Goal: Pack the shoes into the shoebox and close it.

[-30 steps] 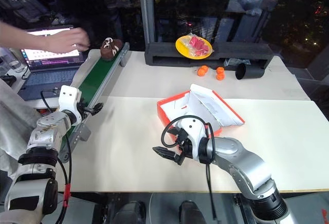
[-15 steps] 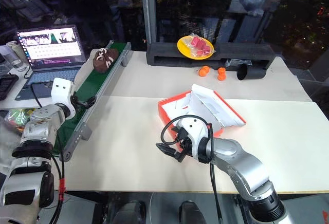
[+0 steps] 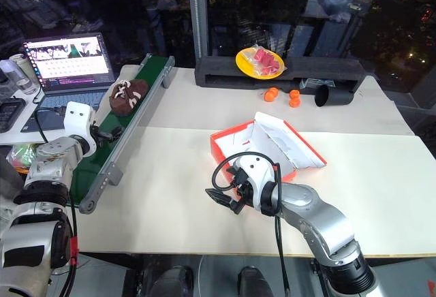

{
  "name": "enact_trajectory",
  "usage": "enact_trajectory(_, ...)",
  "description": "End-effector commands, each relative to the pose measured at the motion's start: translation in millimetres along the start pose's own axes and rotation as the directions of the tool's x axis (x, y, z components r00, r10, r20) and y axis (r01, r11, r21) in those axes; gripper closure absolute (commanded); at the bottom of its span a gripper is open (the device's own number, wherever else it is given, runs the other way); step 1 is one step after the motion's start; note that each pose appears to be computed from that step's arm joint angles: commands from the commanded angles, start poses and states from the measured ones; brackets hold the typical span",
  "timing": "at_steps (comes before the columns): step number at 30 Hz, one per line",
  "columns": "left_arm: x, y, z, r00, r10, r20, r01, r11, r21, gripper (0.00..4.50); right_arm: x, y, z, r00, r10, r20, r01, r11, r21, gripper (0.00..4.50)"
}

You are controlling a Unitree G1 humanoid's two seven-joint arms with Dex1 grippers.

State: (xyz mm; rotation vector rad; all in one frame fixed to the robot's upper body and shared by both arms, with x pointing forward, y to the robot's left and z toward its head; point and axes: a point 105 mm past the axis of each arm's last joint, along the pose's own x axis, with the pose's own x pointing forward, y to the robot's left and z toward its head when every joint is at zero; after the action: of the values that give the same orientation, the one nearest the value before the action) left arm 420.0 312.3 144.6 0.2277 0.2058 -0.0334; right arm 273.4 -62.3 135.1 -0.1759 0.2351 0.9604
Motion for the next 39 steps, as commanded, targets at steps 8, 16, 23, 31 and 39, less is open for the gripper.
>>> enact_trajectory(8,4.9,4.8,1.4,0.999,0.031,0.004,-0.032,0.999,0.023,0.0,-5.8,-2.7,15.0,0.998,-0.037,0.059,0.039,0.999,-0.029,0.01)
enact_trajectory(16,15.3,-21.3,-11.8,0.998,-0.031,-0.057,0.029,0.999,-0.03,0.53,-10.6,-7.7,23.7,0.993,-0.073,0.091,0.076,0.997,-0.029,0.0)
enact_trajectory(23,17.3,-36.0,45.5,0.977,-0.055,0.208,0.094,0.978,-0.184,1.81,-13.4,-15.4,31.2,0.988,-0.105,0.11,0.11,0.993,-0.033,0.0)
enact_trajectory(31,-18.1,-153.2,120.5,0.75,-0.4,0.527,0.541,0.829,-0.14,1.81,-5.7,-83.8,77.5,0.869,-0.412,0.275,0.249,0.843,0.477,0.0)
enact_trajectory(39,-67.9,-252.6,120.1,0.531,-0.671,0.517,0.823,0.554,-0.125,1.81,12.4,-67.3,111.6,0.868,-0.35,0.351,-0.008,0.698,0.716,0.0)
